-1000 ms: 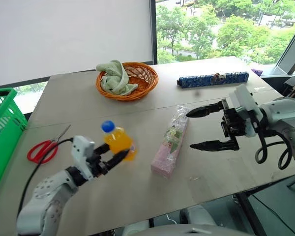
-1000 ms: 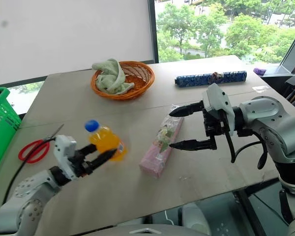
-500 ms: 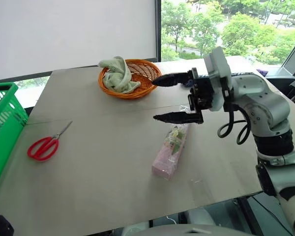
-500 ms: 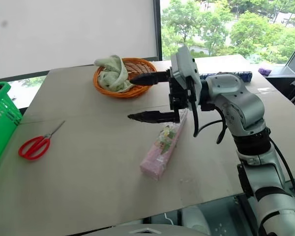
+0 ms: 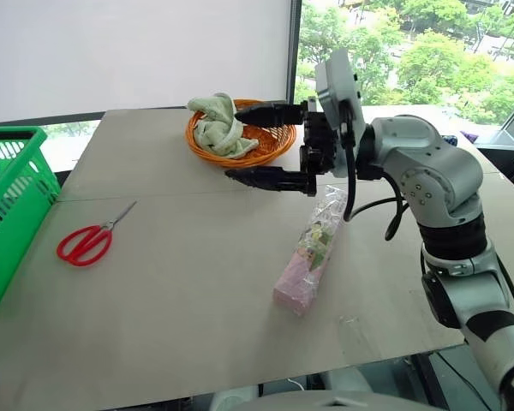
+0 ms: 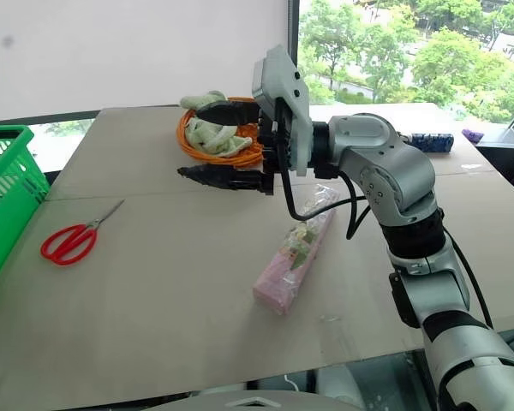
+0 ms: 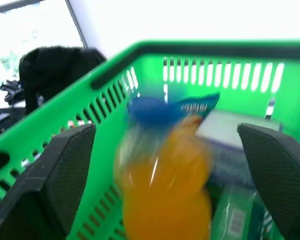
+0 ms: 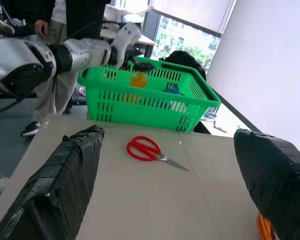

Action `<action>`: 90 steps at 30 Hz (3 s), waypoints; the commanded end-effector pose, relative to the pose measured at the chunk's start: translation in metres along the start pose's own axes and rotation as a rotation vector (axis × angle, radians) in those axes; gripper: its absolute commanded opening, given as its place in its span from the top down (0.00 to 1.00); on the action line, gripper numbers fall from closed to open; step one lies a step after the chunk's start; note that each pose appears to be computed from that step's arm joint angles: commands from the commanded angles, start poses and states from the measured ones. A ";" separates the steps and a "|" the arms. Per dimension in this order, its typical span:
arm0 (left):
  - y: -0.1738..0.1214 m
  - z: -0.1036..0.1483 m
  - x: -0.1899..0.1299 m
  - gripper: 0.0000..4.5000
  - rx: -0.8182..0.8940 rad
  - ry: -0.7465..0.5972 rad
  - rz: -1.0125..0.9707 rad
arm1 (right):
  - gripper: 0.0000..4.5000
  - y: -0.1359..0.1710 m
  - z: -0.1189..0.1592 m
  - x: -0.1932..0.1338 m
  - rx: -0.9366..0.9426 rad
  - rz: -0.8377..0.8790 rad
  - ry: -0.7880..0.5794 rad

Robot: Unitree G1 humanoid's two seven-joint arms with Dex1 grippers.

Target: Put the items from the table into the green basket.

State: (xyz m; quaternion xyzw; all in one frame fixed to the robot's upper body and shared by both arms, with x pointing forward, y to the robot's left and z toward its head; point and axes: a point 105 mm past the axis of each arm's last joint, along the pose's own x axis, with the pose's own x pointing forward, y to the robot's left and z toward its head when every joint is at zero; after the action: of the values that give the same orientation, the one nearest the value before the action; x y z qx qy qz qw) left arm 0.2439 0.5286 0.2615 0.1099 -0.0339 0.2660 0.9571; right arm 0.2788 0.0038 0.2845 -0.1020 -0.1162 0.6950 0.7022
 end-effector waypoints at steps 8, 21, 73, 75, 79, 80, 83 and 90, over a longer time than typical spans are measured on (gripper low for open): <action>-0.332 0.026 -0.125 0.01 -0.305 0.257 -1.169 | 0.00 -0.003 -0.031 -0.088 0.034 -0.253 0.226; -0.423 -0.029 -0.179 0.01 -0.007 0.745 -1.269 | 0.00 0.013 -0.033 -0.129 0.070 -0.415 0.329; -0.054 0.025 -0.012 0.66 0.295 0.315 -0.178 | 0.00 -0.010 0.016 -0.009 -0.070 0.037 -0.002; -0.028 0.024 -0.006 0.66 0.441 0.329 -0.127 | 0.00 -0.015 0.021 0.002 -0.079 0.039 0.007; 0.002 0.021 -0.002 0.66 0.620 0.360 -0.075 | 0.00 -0.019 0.027 0.016 -0.085 0.046 0.037; 0.011 0.020 -0.002 0.66 0.656 0.373 -0.048 | 0.00 -0.020 0.029 0.018 -0.085 0.045 0.040; 0.029 0.012 -0.006 0.66 0.742 0.428 -0.010 | 0.00 -0.021 0.030 0.020 -0.090 0.046 0.047; 0.029 0.021 -0.001 0.19 0.656 0.340 0.010 | 0.00 -0.019 0.030 0.018 -0.090 0.053 0.038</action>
State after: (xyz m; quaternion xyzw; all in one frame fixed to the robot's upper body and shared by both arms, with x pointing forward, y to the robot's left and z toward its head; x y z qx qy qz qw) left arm 0.2276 0.5493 0.2588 0.3547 0.2631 0.2651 0.8571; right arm 0.2934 0.0229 0.3075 -0.1447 -0.1082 0.7060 0.6848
